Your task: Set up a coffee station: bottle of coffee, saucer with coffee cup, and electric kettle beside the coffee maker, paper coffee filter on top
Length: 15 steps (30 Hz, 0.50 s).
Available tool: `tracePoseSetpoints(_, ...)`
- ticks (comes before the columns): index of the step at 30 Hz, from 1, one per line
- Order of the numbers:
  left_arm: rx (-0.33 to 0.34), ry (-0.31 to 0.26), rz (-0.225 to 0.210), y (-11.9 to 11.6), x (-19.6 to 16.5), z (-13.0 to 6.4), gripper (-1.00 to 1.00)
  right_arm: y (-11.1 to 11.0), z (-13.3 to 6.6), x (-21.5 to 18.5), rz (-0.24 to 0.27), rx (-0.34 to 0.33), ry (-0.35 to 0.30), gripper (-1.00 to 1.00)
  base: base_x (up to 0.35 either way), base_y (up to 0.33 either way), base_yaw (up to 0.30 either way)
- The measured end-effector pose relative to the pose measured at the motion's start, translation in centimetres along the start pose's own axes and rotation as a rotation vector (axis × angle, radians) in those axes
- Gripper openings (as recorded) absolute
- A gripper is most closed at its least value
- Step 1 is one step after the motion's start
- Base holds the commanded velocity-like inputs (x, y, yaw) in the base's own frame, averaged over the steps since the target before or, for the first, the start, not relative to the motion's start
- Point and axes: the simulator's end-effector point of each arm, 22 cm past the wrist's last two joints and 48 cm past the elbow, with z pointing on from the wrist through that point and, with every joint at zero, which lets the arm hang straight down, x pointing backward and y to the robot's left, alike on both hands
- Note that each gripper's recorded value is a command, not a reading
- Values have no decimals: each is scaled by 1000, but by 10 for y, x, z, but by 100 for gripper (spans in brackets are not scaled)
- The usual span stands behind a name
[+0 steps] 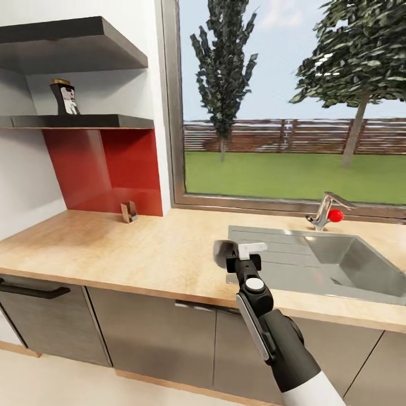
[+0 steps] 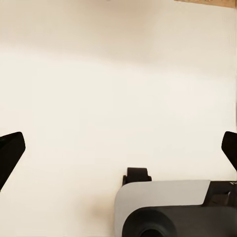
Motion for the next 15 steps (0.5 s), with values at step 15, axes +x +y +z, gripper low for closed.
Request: tracePoseSetpoints(15, 0, -13, -1, 0, -5, 0, 100, -1, -4, -7, 1, 2, -13, -100, 0, 0, -243)
